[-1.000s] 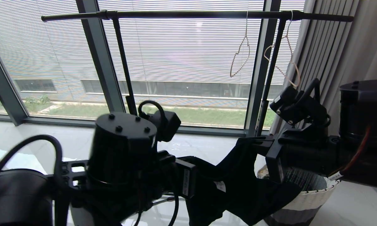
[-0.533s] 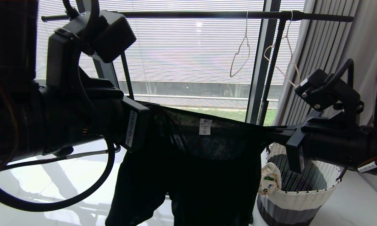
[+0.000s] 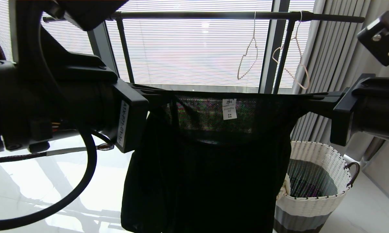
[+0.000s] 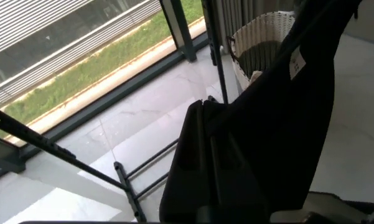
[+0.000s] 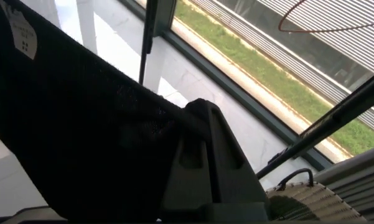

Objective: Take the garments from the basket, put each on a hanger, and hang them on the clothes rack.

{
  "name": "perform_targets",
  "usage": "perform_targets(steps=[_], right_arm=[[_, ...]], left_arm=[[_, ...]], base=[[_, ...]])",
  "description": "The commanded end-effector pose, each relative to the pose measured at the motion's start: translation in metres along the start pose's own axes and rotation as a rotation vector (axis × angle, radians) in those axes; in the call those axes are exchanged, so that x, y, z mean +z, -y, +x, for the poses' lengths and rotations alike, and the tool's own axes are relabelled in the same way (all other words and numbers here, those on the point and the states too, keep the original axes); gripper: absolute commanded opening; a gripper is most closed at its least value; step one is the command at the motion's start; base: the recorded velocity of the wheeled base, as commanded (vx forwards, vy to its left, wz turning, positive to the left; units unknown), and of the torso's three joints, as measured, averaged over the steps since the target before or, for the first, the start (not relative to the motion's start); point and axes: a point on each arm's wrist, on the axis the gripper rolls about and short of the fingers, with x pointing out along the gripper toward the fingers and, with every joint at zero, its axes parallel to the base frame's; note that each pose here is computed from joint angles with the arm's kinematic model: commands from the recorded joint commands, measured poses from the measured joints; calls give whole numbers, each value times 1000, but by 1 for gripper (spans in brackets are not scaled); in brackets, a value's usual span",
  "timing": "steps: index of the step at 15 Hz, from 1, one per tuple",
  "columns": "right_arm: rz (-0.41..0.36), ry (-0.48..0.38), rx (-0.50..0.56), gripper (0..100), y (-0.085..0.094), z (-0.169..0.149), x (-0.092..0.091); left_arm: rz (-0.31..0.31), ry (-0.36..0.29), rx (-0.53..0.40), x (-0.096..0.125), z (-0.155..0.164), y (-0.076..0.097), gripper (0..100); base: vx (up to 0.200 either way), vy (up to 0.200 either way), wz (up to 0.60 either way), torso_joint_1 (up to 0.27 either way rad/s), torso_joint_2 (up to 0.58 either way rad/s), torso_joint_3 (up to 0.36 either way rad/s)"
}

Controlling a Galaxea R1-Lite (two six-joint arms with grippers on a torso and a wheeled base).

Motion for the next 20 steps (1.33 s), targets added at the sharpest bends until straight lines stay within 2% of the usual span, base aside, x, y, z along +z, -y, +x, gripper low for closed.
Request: perform_targets(steps=[1,2,4,6,10,11,13,15,16,17,18,20], right_arm=[[-7,5,10,0,1,-30,3],[-14,-18,46,0,-3,-50,-2],[-32,5,172,0,-18,-77,-10],[-58,-2,268,0,-31,-84,-19],[-66,-33,231,0,-34,-78,-23],[-60,-37,210,0,-32,-73,-22],[-40,-6,153,0,-28,-52,-8],[-31,37,137,0,-29,-33,11],[-30,44,138,0,-29,-30,14],[-29,49,135,0,-29,-24,19],[-28,54,135,0,-29,-23,22],[-28,54,133,0,-29,-25,21]], left_arm=[[50,-11,-2,-2,5,2,0],[68,3,19,0,15,0,0],[56,78,34,8,35,3,0],[49,146,27,15,43,8,0],[44,164,27,18,31,7,0],[48,154,9,17,22,9,0],[47,51,-84,7,-11,17,0],[-38,-19,-205,0,-32,35,0],[-57,-32,-236,-2,-36,40,0],[-104,-57,-288,-4,-41,50,0],[-124,-71,-295,-6,-41,54,0],[-121,-75,-283,-8,-41,54,0]], base=[[0,0,0,0,0,0],[0,0,0,0,0,0],[0,0,0,0,0,0],[0,0,0,0,0,0],[0,0,0,0,0,0],[0,0,0,0,0,0],[0,0,0,0,0,0],[0,0,0,0,0,0],[0,0,0,0,0,0],[0,0,0,0,0,0],[0,0,0,0,0,0],[0,0,0,0,0,0]])
